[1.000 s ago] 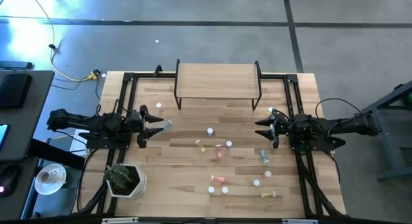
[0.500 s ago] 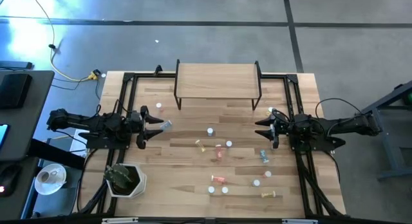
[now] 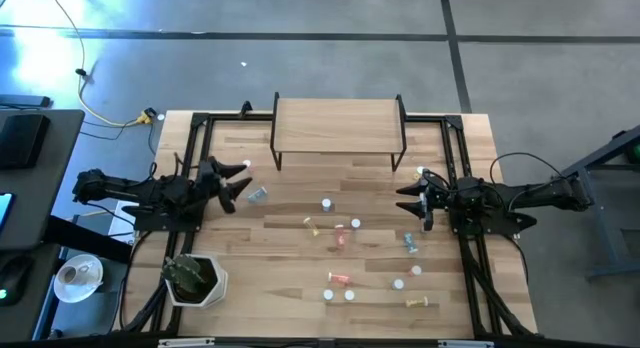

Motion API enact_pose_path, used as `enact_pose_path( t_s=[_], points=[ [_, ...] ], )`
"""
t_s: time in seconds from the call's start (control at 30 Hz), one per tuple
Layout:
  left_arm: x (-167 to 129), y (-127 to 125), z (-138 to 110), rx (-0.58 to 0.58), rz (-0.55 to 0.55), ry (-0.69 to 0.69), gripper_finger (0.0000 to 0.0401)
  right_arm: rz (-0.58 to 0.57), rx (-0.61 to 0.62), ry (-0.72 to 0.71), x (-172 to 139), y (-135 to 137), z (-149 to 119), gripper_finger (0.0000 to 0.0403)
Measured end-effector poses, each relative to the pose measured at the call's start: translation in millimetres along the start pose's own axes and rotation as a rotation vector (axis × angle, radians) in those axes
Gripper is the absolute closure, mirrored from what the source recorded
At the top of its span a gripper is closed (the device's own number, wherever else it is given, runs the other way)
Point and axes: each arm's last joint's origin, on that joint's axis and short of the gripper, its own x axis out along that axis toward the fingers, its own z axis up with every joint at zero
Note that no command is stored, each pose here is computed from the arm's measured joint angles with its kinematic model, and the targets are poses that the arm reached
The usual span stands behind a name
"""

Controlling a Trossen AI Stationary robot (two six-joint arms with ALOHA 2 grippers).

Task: Pick and place medicine bottles onto shelf by color
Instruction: Put the pink pill bottle on the shelf

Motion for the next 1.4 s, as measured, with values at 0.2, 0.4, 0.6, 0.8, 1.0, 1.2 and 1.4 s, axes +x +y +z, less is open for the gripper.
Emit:
enact_pose_path(
  t_s=[0.2, 0.4, 0.6, 0.8, 1.0, 1.2, 1.4],
  points=[
    [-2, -4, 19, 0.107, -0.018, -0.111, 0.0159, 0.0, 0.0, 0.0, 0, 0, 0, 0.0208],
    [-9, -9, 52, 0.254, -0.002, -0.212, 0.016, 0.0, 0.0, 0.0, 0, 0, 0, 0.0208],
    [-10, -8, 72, 0.377, 0.088, -0.183, 0.016, 0.0, 0.0, 0.0, 0, 0, 0, 0.0208],
    [-3, -7, 81, 0.419, 0.12, -0.029, 0.016, 0.0, 0.0, 0.0, 0, 0, 0, 0.0208],
    [5, -4, 79, 0.414, 0.102, 0.193, 0.016, 0.0, 0.0, 0.0, 0, 0, 0, 0.0208],
    [12, 3, 75, 0.355, 0.138, 0.304, 0.016, 0.0, 0.0, 0.0, 0, 0, 0, 0.0208],
    [24, 12, 66, 0.238, 0.25, 0.396, 0.016, 0.0, 0.0, 0.0, 0, 0, 0, 0.0208]
  ],
)
